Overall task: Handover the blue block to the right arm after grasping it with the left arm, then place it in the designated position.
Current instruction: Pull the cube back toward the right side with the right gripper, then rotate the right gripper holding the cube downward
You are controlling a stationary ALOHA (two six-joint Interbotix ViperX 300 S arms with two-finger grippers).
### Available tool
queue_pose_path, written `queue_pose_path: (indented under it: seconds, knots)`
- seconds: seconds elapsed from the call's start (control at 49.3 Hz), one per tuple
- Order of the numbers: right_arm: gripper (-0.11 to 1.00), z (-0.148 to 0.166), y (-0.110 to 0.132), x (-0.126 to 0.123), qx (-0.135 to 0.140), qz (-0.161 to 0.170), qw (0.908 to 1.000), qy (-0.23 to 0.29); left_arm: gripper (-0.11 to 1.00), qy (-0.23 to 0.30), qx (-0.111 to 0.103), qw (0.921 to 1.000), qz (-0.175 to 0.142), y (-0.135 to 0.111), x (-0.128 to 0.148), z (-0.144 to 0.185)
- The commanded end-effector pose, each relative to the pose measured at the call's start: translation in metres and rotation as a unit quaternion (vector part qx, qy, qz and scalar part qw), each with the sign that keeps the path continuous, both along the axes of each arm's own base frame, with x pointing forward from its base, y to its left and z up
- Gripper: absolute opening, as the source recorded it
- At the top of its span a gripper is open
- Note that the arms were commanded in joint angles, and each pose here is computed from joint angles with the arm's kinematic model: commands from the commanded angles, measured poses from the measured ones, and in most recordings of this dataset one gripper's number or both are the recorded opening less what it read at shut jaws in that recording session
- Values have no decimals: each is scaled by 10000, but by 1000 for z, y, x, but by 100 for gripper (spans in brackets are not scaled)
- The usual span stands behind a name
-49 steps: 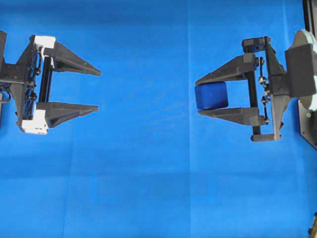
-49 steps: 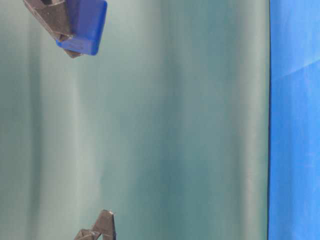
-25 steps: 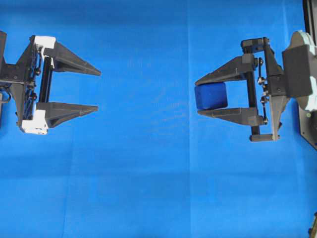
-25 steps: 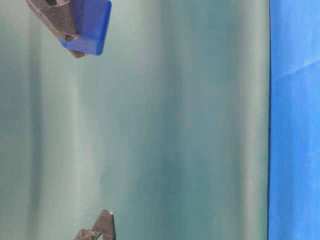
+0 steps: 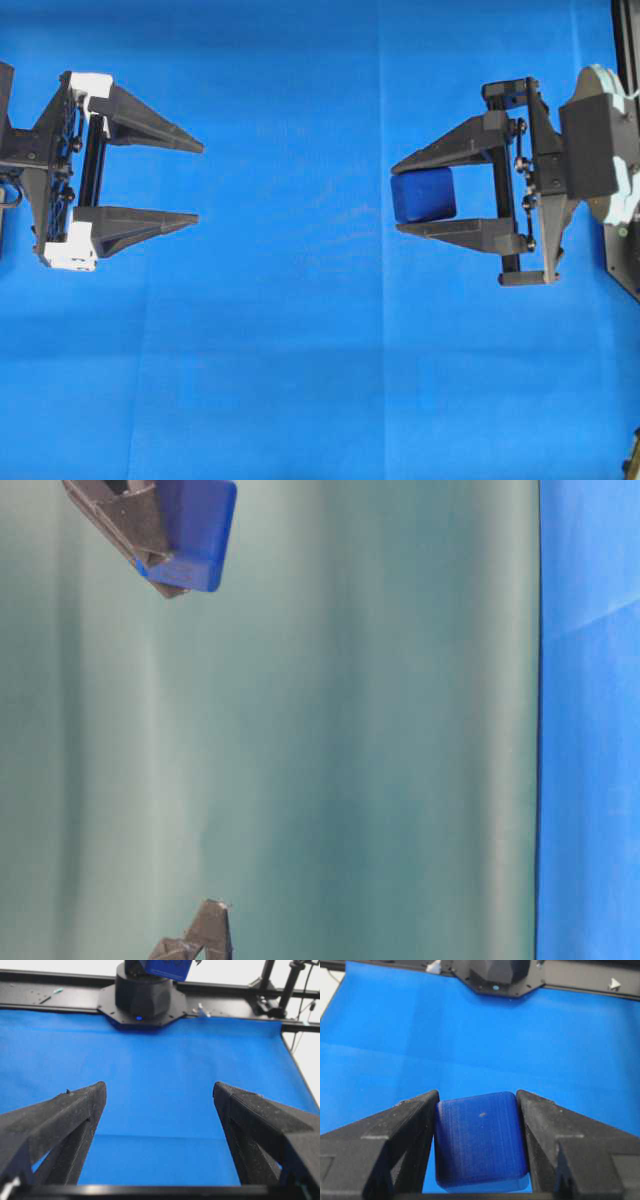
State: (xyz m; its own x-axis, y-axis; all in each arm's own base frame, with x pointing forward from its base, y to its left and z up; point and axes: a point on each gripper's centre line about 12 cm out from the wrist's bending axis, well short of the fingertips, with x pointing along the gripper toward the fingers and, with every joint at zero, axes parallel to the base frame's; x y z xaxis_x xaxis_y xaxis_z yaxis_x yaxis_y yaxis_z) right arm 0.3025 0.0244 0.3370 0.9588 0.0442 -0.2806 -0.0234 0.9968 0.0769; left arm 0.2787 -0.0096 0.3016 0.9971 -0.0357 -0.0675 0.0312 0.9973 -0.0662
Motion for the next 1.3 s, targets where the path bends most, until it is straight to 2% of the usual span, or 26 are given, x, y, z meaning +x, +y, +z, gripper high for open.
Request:
queue_pose_path:
  seconds: [0.0,0.547,0.689,0.912,1.135,1.277]
  knots:
    - [44,7,1,0,39,1,10000,-89,91,-154,2,9999,-18,-1,1,8]
    - [44,5,0,0,33,-9,10000,-46,91,-154,2,9999,-18,-1,1,8]
    - [44,-1,-1,2,72,-76,9998,163,91,-153,-6,9999,-16,-1,1,8]
    - [44,-24,0,3,217,-294,9941,1024,91,-153,-6,9999,-16,-1,1,8]
    - [44,-47,10,-1,183,-369,9786,2016,91,-177,1,9998,-18,-1,1,9]
    - [44,-53,14,-5,132,-378,9713,2345,91,-177,1,9998,-16,-1,1,9]
